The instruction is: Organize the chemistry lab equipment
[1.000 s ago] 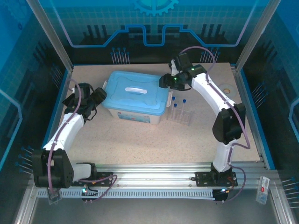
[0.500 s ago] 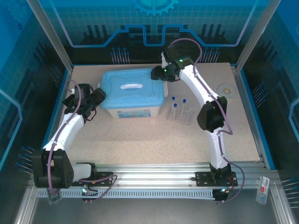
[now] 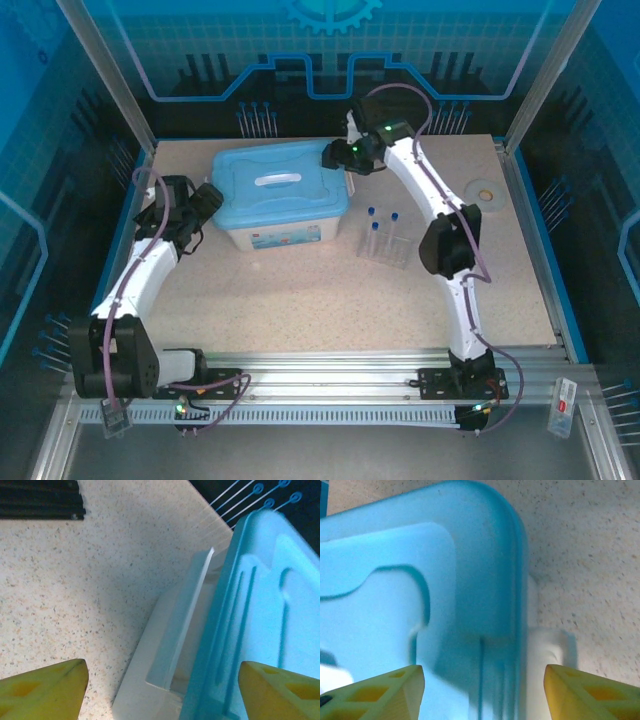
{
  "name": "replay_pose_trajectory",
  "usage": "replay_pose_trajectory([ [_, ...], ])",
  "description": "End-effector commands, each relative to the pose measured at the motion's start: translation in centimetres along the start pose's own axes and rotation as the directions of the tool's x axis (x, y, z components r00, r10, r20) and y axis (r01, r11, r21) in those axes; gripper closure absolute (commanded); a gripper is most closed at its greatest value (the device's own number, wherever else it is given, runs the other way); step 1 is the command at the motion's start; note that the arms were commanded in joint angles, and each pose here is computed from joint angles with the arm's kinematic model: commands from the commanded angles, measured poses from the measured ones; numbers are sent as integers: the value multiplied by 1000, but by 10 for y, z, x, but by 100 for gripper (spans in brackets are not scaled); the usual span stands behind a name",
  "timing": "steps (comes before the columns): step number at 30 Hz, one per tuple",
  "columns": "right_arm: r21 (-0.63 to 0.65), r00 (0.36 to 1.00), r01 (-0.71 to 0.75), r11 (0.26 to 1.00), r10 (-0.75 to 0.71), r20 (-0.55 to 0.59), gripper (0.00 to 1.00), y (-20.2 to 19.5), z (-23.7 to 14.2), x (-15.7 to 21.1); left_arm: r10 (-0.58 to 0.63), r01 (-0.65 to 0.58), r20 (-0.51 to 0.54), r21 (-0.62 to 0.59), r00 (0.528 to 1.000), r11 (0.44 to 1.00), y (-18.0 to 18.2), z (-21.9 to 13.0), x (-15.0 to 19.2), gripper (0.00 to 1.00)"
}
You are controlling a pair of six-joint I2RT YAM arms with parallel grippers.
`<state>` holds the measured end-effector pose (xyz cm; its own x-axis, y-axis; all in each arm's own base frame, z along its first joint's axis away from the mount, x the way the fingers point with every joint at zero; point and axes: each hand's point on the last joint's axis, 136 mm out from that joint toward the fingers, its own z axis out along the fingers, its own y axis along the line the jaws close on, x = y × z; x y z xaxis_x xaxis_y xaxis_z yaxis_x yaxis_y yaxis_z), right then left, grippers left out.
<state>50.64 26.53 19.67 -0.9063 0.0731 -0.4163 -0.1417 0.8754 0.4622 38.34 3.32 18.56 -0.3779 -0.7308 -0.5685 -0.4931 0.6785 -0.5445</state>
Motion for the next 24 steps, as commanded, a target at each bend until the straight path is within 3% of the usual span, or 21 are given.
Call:
replay_pose_trajectory([
  [1, -78, 987, 33, 996, -20, 161, 34, 11, -65, -32, -19, 17, 45, 56, 999, 998, -10, -18, -17, 20],
  [8, -83, 987, 23, 996, -10, 159, 31, -8, -76, -24, -8, 4, 57, 74, 998, 997, -17, -28, -28, 19],
  [15, -171, 997, -18, 985, 31, 76, 27, -27, -55, -9, 48, -52, 50, 89, 998, 995, -27, -35, -32, 21],
  [24, -229, 998, -61, 972, 66, 13, 25, -38, -32, 6, 39, -31, -66, 124, 997, 992, -33, -23, -11, 23],
])
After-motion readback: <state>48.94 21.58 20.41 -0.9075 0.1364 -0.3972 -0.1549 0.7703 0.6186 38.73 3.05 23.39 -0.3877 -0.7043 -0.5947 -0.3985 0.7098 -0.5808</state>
